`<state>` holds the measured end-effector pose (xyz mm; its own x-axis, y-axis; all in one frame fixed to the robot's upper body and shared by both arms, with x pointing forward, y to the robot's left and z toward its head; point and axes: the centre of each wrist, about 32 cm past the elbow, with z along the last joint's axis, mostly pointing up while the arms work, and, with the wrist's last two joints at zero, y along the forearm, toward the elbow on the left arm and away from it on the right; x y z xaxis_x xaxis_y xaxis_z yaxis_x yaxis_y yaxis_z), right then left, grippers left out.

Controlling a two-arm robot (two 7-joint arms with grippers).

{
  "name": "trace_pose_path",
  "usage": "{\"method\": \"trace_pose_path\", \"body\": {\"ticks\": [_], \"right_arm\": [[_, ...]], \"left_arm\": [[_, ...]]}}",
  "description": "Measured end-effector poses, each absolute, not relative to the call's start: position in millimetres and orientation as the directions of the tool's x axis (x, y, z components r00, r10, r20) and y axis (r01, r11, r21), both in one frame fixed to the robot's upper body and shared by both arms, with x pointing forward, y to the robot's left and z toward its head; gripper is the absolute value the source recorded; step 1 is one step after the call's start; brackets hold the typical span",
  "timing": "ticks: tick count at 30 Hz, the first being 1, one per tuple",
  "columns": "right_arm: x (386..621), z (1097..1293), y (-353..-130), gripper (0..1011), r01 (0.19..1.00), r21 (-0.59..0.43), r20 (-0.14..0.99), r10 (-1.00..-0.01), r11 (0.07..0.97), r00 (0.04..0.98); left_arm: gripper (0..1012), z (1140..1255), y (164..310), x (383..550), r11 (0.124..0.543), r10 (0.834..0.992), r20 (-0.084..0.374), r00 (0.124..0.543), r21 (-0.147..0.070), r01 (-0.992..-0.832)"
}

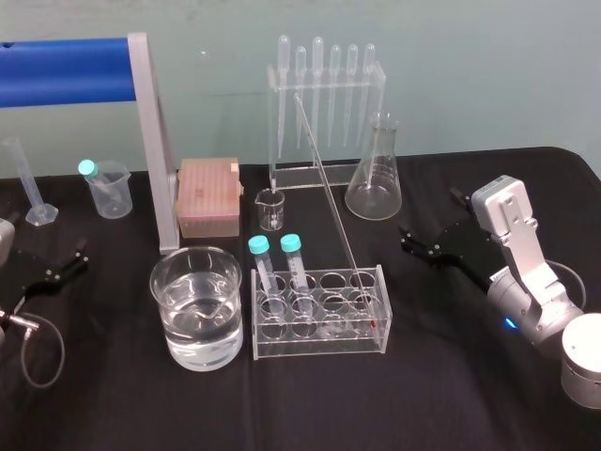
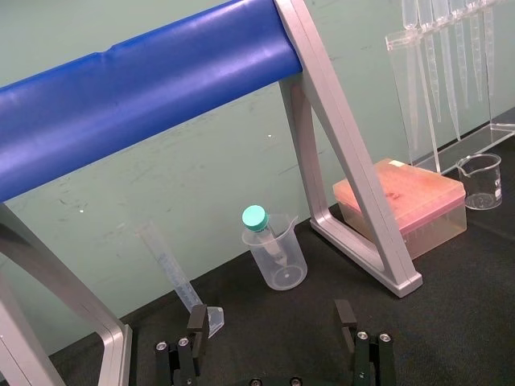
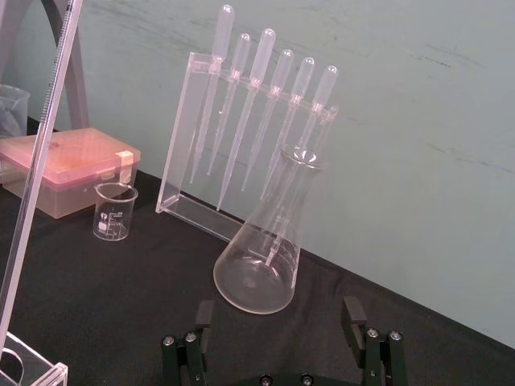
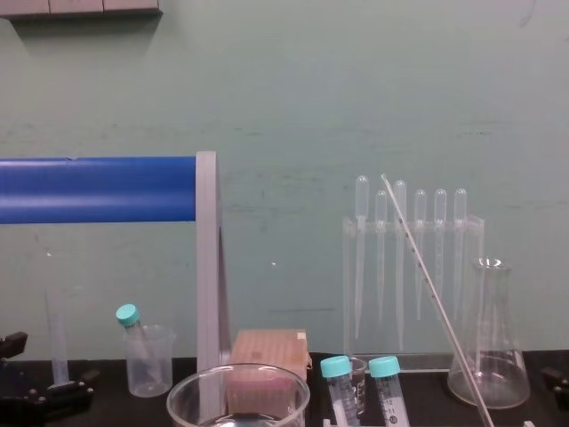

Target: Hold the thermometer with one hand and immerse one end into the beaker, then reinsert it into the test tube rack.

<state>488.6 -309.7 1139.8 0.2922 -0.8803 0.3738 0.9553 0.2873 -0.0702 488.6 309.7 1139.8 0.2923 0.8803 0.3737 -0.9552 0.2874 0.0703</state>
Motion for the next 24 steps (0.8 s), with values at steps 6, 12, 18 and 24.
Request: {"method": "trace_pose_path", "body": {"ticks": [6, 12, 18, 24], "right_arm": [[488.6, 1139.8, -309.7, 1003, 0.955, -0.07, 0.374, -0.88, 0.287, 0.292], [488.6, 1139.8, -309.7, 1003, 0.955, -0.07, 0.374, -0.88, 0.287, 0.292], [488.6, 1139.8, -309.7, 1003, 0.955, -0.07, 0.374, -0.88, 0.287, 0.292], [488.8, 1144.5, -311.7, 1003, 0.958, -0.053, 0.346, -0.894, 0.283, 0.283]], "left_arm": [[1008, 1139.8, 309.7, 488.6, 0.287, 0.88, 0.374, 0.292, 0.07, -0.955], [1008, 1139.8, 309.7, 488.6, 0.287, 0.88, 0.374, 0.292, 0.07, -0.955], [1008, 1139.8, 309.7, 488.6, 0.287, 0.88, 0.374, 0.292, 0.07, -0.955], [1008, 1139.8, 309.7, 488.6, 0.287, 0.88, 0.374, 0.292, 0.07, -0.955]]}}
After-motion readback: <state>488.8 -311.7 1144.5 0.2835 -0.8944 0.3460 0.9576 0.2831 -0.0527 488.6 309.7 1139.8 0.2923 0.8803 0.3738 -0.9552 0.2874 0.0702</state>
